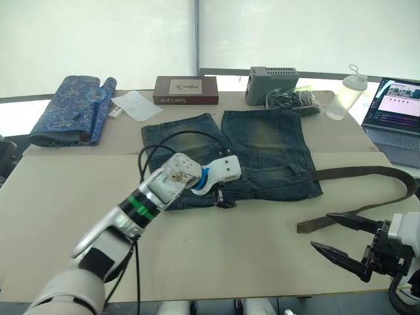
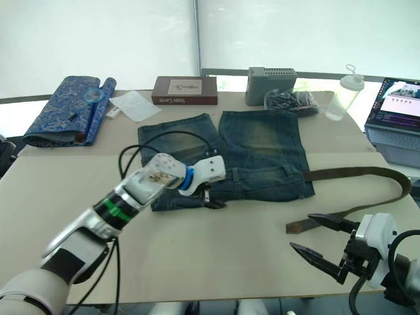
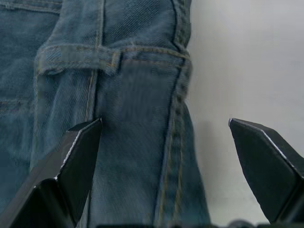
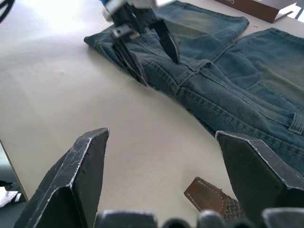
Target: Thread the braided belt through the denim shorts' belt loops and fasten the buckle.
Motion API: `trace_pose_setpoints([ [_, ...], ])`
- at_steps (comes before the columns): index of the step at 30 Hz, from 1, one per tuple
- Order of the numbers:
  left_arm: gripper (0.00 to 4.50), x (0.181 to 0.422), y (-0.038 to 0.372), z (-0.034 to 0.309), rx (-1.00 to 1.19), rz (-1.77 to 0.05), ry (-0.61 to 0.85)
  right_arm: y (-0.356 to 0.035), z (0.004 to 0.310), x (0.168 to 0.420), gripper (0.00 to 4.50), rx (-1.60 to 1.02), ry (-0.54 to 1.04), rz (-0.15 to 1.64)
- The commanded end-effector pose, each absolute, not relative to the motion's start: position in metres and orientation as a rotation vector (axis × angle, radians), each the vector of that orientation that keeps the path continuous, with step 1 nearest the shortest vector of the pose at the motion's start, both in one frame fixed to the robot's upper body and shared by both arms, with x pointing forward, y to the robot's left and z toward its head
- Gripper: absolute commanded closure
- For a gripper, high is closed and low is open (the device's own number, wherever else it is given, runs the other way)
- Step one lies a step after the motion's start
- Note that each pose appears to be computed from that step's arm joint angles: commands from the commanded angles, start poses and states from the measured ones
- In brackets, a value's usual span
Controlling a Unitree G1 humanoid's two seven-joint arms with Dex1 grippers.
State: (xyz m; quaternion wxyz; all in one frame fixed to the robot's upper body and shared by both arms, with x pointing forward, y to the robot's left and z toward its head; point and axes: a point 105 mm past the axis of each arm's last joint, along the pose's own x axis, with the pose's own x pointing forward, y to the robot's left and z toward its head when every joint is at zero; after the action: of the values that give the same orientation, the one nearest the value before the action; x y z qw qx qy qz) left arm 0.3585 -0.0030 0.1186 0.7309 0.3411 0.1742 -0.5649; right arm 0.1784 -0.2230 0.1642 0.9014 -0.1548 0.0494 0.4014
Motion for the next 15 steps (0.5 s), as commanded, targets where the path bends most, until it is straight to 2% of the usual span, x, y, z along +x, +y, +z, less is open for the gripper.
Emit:
trace_pose_setpoints([
  [1, 0.0, 0.371, -0.011, 0.108, 0.826, -1.199, 0.362, -0.218, 0.172, 0.176, 0.51, -0.367, 0.049, 0.803],
  [4, 0.89, 0.367, -0.01, 0.093, 0.82, -1.228, 0.397, -0.217, 0.172, 0.174, 0.44, -0.369, 0.043, 0.788],
  [6, 1.73, 0.365, -0.008, 0.09, 0.819, -1.242, 0.396, -0.218, 0.171, 0.172, 0.44, -0.373, 0.048, 0.776],
  [8, 2.76, 0.367, -0.005, 0.089, 0.834, -1.238, 0.385, -0.219, 0.17, 0.171, 0.44, -0.375, 0.05, 0.764],
  [9, 3.09, 0.368, -0.003, 0.089, 0.84, -1.232, 0.382, -0.22, 0.169, 0.172, 0.44, -0.375, 0.05, 0.758],
  [10, 3.64, 0.37, -0.001, 0.088, 0.844, -1.228, 0.38, -0.22, 0.169, 0.172, 0.44, -0.375, 0.051, 0.756],
  [12, 4.38, 0.372, 0.003, 0.086, 0.851, -1.22, 0.381, -0.22, 0.168, 0.172, 0.44, -0.376, 0.051, 0.752],
  [15, 4.39, 0.377, 0.012, 0.086, 0.852, -1.196, 0.386, -0.22, 0.168, 0.172, 0.44, -0.372, 0.05, 0.752],
])
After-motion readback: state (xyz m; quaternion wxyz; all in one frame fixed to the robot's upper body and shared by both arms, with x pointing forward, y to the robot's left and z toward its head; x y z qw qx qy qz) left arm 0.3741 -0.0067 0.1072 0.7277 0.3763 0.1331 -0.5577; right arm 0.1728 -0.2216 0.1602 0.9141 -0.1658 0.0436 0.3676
